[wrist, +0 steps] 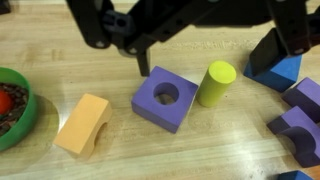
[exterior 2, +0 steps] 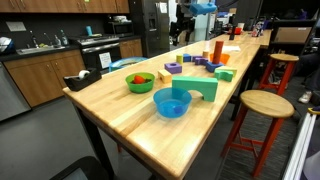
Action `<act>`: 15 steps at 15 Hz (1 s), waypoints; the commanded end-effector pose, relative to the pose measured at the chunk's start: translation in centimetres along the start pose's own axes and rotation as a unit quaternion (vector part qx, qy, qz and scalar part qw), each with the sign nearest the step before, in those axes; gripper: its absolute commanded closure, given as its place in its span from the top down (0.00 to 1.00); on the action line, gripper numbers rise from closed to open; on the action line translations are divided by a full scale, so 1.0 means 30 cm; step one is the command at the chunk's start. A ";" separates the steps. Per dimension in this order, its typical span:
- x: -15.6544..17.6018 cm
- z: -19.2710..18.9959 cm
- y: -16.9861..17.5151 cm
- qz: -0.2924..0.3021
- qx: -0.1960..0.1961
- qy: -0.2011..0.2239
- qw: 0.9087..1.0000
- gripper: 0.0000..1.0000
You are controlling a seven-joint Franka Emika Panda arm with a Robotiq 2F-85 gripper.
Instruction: Move the purple block on the left backwards and move the red and blue stacked blocks to the right then place the yellow cylinder in the purple block on the left.
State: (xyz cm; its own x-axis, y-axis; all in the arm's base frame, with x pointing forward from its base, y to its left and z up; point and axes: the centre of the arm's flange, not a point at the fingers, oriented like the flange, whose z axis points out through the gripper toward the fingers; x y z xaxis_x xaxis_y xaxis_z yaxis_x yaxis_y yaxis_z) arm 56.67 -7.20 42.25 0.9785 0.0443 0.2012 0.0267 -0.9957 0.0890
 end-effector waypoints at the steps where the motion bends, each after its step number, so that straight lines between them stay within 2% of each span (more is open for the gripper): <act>1: 0.071 0.030 0.034 0.015 -0.010 -0.016 1.000 1.00; 9: 0.146 0.121 0.155 0.046 0.015 -0.060 0.997 1.00; 14: 0.185 0.146 0.167 0.046 0.034 -0.073 0.996 1.00; 15: 0.143 0.153 0.151 0.051 0.024 -0.067 0.996 1.00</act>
State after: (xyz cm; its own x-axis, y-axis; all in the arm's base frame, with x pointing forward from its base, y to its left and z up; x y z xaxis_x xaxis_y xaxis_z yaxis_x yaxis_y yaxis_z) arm 61.94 -11.90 39.04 0.9951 -0.0650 0.0750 -0.0672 -0.9974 0.0271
